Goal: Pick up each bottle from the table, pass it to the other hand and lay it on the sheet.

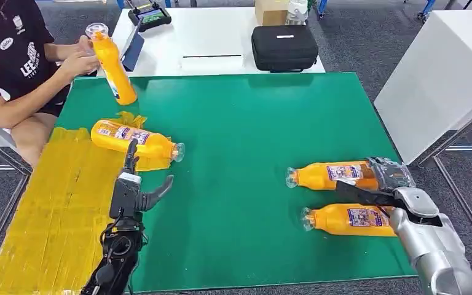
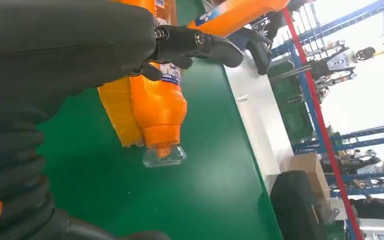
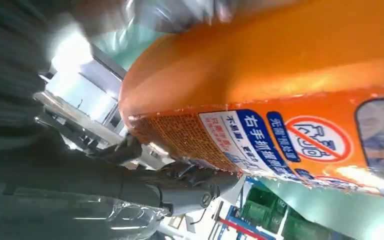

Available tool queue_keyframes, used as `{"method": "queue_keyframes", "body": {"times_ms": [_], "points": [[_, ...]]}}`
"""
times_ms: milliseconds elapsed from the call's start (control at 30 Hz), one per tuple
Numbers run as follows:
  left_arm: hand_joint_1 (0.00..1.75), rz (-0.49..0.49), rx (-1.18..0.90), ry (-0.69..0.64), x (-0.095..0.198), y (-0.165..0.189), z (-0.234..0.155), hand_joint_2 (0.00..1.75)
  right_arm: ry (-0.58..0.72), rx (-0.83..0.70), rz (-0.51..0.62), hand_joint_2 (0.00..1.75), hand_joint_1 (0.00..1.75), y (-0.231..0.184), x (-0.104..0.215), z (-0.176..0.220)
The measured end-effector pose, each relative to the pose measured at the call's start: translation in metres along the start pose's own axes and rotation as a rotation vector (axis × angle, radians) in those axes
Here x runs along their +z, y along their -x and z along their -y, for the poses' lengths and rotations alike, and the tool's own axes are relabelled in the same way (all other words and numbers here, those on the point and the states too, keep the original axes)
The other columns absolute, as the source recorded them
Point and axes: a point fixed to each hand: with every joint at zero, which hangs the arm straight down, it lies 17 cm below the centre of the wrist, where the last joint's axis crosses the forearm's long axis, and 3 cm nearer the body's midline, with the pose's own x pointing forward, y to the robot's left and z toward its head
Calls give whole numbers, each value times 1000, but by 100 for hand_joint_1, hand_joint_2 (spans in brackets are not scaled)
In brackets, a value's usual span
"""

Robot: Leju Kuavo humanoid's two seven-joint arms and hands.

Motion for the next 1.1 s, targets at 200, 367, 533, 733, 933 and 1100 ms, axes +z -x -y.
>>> {"method": "queue_keyframes", "body": {"times_ms": [200,367,533,733,933,1100], "points": [[0,-1,0,0,0,0,0,175,3,1,2,175,164,-1,1,0],[0,-6,2,-7,2,2,-1,175,38,26,8,175,154,-4,5,1],[0,-13,-2,-14,5,5,-2,175,49,59,-3,175,159,-6,6,0],[0,-19,1,-21,8,8,-4,175,53,108,-21,175,171,-7,6,-1],[0,-20,11,-18,8,6,-1,175,136,64,-39,175,173,-13,8,12],[0,-19,-2,-21,8,6,-1,175,213,-31,-43,175,175,-32,13,26]]}}
